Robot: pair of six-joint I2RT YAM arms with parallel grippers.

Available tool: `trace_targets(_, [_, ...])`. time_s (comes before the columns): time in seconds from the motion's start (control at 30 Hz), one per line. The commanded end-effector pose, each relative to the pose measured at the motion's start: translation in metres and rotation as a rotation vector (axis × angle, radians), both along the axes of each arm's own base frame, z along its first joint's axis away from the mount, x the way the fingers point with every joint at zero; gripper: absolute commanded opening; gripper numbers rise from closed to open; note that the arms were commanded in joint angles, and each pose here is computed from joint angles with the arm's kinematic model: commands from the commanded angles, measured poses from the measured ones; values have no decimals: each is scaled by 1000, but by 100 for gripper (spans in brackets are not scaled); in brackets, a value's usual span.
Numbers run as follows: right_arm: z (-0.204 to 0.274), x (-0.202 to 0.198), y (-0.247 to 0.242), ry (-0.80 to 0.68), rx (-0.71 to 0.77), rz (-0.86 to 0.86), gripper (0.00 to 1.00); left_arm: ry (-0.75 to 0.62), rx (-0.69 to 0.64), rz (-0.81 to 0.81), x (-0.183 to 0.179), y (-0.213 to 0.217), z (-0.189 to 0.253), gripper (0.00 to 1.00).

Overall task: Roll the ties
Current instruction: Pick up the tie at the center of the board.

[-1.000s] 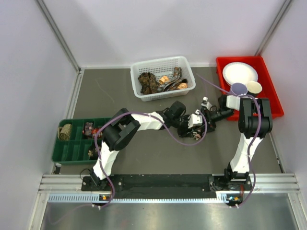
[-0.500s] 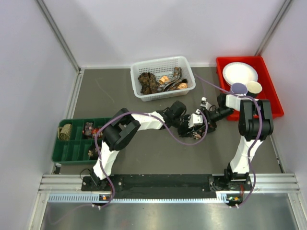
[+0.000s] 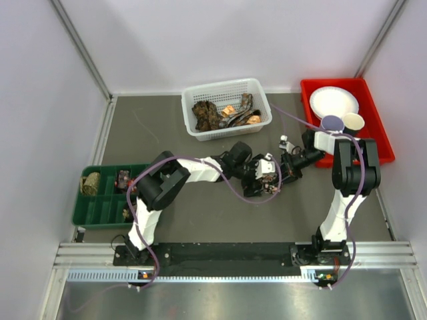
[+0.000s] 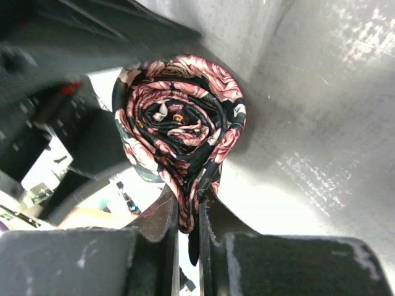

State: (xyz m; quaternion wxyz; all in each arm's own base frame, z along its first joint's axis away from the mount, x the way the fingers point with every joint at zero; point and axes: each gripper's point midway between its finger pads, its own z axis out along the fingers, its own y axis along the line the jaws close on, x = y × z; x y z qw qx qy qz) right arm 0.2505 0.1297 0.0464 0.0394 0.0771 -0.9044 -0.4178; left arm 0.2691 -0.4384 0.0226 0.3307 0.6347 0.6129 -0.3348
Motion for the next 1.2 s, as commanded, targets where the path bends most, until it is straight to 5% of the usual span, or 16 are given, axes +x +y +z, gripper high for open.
trace_targets(0.0, [-4, 14, -6, -77, -45, 23, 0, 97, 166, 37, -14, 56, -33, 99])
trace_targets(0.27, [8, 9, 5, -93, 39, 55, 0, -55, 102, -99, -2, 37, -13, 99])
trace_targets(0.6, [14, 9, 5, -129, 26, 74, 0, 99, 62, -110, -15, 25, -9, 99])
trace_targets(0.8, [17, 4, 7, -147, 26, 106, 0, -148, 50, 6, 13, 43, 16, 99])
trace_targets(0.97, [18, 0, 11, -163, 29, 140, 0, -450, -257, 32, 19, 54, 99, 99])
trace_targets(1.03, [18, 1, 12, -171, 29, 142, 0, -344, -220, 83, 11, 62, 90, 99])
trace_targets(1.17, [26, 0, 18, -184, 75, 145, 0, -115, -4, -131, -16, 65, 67, 99])
